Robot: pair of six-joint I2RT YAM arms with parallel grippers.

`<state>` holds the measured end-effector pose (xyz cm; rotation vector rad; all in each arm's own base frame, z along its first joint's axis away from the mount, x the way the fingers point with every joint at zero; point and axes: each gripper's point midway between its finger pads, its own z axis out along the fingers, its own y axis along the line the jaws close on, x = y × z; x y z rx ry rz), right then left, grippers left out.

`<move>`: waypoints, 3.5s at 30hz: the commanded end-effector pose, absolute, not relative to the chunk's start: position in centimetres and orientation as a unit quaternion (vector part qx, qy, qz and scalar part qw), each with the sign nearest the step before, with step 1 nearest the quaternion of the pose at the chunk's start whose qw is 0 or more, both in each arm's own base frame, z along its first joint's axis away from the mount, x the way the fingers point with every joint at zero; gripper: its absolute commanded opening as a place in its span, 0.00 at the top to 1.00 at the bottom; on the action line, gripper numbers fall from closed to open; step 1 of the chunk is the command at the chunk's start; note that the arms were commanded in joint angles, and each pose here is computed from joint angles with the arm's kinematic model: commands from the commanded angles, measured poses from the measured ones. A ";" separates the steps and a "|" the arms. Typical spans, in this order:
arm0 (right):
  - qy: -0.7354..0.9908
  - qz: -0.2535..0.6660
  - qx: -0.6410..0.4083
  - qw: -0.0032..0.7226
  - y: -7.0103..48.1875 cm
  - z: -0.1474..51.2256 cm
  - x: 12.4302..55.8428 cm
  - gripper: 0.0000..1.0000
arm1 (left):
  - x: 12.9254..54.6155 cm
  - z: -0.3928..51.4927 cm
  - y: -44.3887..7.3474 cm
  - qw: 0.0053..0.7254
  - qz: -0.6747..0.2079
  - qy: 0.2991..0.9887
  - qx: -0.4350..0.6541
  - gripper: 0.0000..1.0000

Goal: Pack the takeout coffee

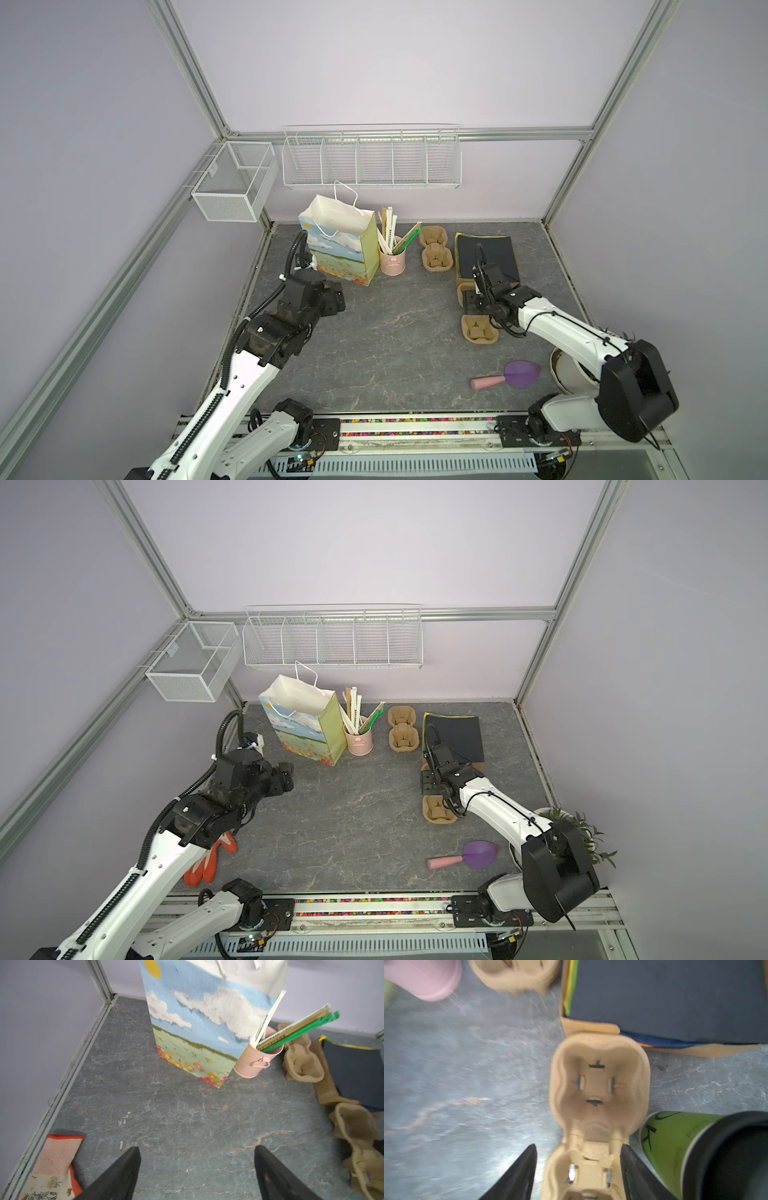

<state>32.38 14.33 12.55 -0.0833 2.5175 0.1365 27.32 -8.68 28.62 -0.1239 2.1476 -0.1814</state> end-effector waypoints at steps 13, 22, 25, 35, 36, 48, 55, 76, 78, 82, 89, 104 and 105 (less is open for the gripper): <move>0.899 0.138 -0.121 0.399 19.5 23.9 28.6 0.11 | 36.8 35.0 -6.6 0.479 -0.140 0.830 -0.251 0.13; 0.885 0.154 -0.137 0.417 19.2 26.0 26.6 0.07 | 41.4 34.1 -8.4 0.456 -0.184 0.821 -0.289 0.16; 0.884 0.156 -0.142 0.417 19.3 26.0 26.2 0.06 | 42.6 33.6 -9.3 0.448 -0.208 0.817 -0.298 0.17; 0.886 0.148 -0.153 0.413 19.3 25.2 25.6 0.05 | 45.3 30.9 -10.5 0.422 -0.213 0.825 -0.310 0.22; 0.885 0.147 -0.153 0.414 19.3 25.2 25.6 0.05 | 45.5 30.7 -10.5 0.422 -0.209 0.826 -0.310 0.23; 0.886 0.142 -0.164 0.410 19.6 24.7 25.5 0.05 | 46.5 28.9 -10.4 0.414 -0.196 0.835 -0.303 0.38; 0.889 0.135 -0.168 0.404 19.7 24.1 25.5 0.04 | 46.5 27.7 -10.5 0.401 -0.190 0.846 -0.294 0.46; 0.886 0.133 -0.173 0.410 20.1 24.6 25.4 0.05 | 44.9 29.0 -8.5 0.418 -0.163 0.849 -0.278 0.75; 0.886 0.134 -0.173 0.409 20.2 24.6 25.4 0.04 | 44.9 28.8 -8.4 0.415 -0.162 0.851 -0.277 0.79; 0.885 0.132 -0.174 0.411 20.2 24.7 25.3 0.04 | 44.9 28.7 -8.1 0.413 -0.164 0.852 -0.278 0.85; 0.886 0.129 -0.175 0.409 20.3 24.4 25.3 0.04 | 44.6 28.3 -7.7 0.408 -0.160 0.856 -0.274 0.91; 0.883 0.132 -0.180 0.413 20.5 25.3 24.9 0.05 | 41.3 31.9 -6.8 0.427 -0.202 0.842 -0.260 1.00; 0.882 0.134 -0.182 0.413 20.6 25.5 24.8 0.04 | 40.8 32.3 -7.0 0.430 -0.212 0.841 -0.252 1.00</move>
